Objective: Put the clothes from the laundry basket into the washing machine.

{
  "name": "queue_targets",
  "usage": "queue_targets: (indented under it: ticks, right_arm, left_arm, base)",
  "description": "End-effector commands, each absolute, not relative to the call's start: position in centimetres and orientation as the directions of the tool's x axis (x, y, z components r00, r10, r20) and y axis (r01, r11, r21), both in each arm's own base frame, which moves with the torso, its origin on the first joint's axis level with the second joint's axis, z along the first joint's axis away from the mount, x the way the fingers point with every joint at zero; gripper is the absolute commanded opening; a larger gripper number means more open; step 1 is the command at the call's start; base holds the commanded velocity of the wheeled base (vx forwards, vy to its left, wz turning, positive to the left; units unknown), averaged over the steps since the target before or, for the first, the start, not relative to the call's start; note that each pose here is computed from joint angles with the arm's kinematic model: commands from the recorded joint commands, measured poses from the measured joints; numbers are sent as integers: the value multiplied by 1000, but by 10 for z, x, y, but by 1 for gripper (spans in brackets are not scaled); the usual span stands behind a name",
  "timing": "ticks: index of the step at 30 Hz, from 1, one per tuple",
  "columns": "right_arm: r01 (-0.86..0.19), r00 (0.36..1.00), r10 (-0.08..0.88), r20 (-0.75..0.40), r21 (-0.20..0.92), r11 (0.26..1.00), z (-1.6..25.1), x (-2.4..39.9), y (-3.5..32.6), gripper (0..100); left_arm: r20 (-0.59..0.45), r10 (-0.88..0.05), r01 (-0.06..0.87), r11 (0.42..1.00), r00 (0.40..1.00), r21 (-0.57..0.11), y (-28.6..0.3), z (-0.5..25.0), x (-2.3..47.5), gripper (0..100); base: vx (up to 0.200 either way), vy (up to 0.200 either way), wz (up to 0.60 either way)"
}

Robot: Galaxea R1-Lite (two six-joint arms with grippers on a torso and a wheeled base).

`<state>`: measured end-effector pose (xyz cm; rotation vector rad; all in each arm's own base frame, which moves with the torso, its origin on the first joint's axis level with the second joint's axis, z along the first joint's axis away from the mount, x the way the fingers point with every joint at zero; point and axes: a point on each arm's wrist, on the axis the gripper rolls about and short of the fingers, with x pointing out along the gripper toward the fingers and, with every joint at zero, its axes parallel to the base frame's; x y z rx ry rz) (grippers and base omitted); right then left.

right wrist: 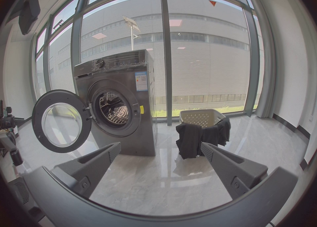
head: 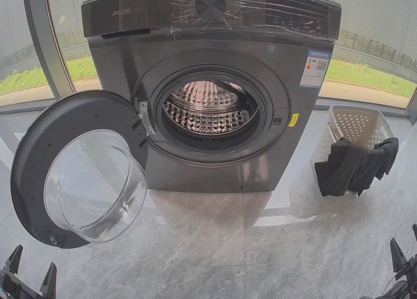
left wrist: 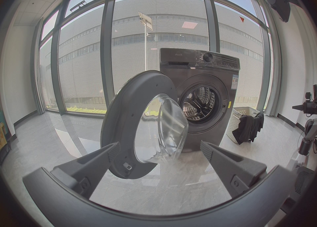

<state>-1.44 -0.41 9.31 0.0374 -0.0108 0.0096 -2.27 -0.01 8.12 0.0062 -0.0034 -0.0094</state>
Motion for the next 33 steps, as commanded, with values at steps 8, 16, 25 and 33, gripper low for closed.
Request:
queue_targets:
  ticks: [8,16,25,33]
  right_arm:
    - [22,999,-21,46,-9,1000,82,-22,0,100]
    - [5,1000,-5,6,-3,1000,76,-23,0,100]
    - [2,1000,-2,8,-3,1000,76,-23,0,100]
    - [2,1000,-2,8,-3,1000,76,-23,0,100]
  left_arm:
    - [6,-9,9,1000,1000,6,0,76,-23,100]
    - [6,-11,11,1000,1000,6,0,76,-23,100]
    - [6,-9,9,1000,1000,-5,0,76,-23,100]
    - [6,-9,9,1000,1000,-3,0,76,-23,100]
  base:
    - [0,0,0]
    - [0,0,0]
    - [44,0,0]
    - [200,0,0]
